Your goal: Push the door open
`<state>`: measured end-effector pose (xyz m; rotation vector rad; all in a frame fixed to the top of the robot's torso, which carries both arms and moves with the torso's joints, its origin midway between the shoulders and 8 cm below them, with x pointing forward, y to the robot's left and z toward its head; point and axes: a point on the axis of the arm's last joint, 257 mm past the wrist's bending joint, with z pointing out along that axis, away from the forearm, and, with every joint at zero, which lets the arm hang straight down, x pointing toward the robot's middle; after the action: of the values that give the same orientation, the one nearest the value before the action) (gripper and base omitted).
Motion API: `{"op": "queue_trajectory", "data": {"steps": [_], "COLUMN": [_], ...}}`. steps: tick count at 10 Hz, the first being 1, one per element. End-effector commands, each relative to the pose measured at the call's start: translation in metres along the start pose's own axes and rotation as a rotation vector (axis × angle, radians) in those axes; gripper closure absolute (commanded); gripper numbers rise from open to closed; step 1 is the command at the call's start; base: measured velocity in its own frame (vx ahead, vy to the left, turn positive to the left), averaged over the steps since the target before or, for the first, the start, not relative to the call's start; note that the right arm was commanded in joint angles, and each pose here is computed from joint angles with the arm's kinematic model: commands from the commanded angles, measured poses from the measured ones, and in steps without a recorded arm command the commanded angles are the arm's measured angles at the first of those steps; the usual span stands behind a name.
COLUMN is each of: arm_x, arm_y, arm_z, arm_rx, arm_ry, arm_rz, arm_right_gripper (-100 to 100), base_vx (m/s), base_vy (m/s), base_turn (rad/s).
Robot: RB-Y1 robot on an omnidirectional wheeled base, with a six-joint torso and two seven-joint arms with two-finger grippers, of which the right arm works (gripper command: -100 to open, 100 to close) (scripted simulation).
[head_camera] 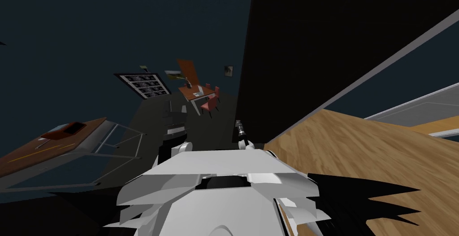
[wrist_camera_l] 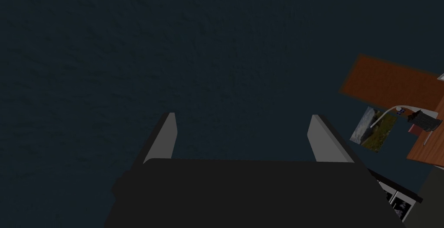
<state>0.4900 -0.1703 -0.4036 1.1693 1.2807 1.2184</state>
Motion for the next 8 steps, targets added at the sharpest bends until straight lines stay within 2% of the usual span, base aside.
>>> {"op": "queue_trajectory", "data": {"steps": [1, 2, 3, 4, 8], "arm_x": [-0.022, -0.022, -0.022, -0.032, -0.038], "arm_y": [-0.008, -0.011, 0.001, 0.010, 0.010], "arm_z": [-0.0040, -0.0055, 0.0011, 0.0059, 0.0061], "arm_rx": [0.028, 0.034, 0.004, -0.018, -0.018], "arm_ry": [-0.027, -0.027, -0.028, -0.045, -0.054], "arm_rz": [-0.019, -0.020, -0.017, -0.021, -0.024], "arm_right_gripper": [100, 100, 100, 100, 100], "base_vx": [0.095, 0.036, -0.007, 0.030, 0.049], "base_vy": [0.018, 0.002, 0.000, 0.024, 0.019], "base_turn": [-0.014, 0.009, 0.006, -0.024, -0.042]}}
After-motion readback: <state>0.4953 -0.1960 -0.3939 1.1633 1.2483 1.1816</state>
